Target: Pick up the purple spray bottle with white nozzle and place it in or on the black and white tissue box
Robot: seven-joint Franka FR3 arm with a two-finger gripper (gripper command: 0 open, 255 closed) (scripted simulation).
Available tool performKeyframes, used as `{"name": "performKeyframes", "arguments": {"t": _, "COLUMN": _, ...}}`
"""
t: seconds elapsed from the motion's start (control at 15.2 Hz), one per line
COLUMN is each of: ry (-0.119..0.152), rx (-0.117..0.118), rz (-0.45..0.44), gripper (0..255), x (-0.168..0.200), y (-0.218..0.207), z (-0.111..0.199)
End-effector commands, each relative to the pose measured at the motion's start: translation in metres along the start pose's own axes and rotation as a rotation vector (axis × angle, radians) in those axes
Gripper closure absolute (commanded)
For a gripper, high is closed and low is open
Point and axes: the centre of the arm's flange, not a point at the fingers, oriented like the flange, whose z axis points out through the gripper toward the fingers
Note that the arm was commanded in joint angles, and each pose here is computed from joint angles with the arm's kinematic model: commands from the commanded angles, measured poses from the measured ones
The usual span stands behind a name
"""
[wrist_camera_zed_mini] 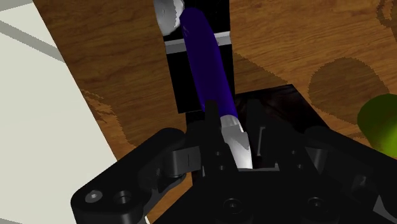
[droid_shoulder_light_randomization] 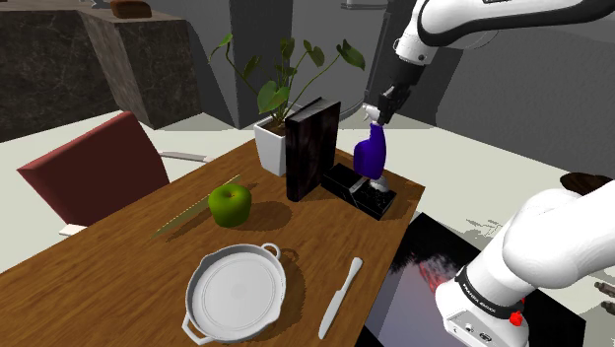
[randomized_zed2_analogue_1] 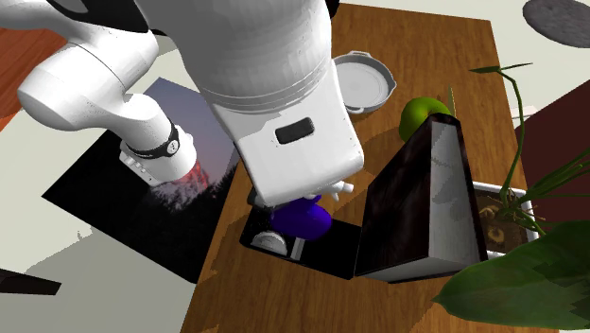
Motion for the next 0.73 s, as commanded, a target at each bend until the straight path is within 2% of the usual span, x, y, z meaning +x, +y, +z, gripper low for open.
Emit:
{"name": "performKeyframes", "arguments": {"t": 0.0, "ry": 0.000, "rx": 0.000, "rz": 0.000, "gripper": 255, "x": 0.000, "y": 0.000, "z": 0.000}}
{"name": "performKeyframes", "arguments": {"t": 0.2, "ry": 0.000, "rx": 0.000, "rz": 0.000, "gripper": 255, "x": 0.000, "y": 0.000, "z": 0.000}}
{"name": "performKeyframes", "arguments": {"t": 0.26, "ry": 0.000, "rx": 0.000, "rz": 0.000, "gripper": 0, "x": 0.000, "y": 0.000, "z": 0.000}}
{"name": "performKeyframes", "arguments": {"t": 0.59, "ry": 0.000, "rx": 0.000, "rz": 0.000, "gripper": 0, "x": 0.000, "y": 0.000, "z": 0.000}}
{"name": "performKeyframes", "arguments": {"t": 0.66, "ry": 0.000, "rx": 0.000, "rz": 0.000, "gripper": 0, "x": 0.000, "y": 0.000, "z": -0.013}}
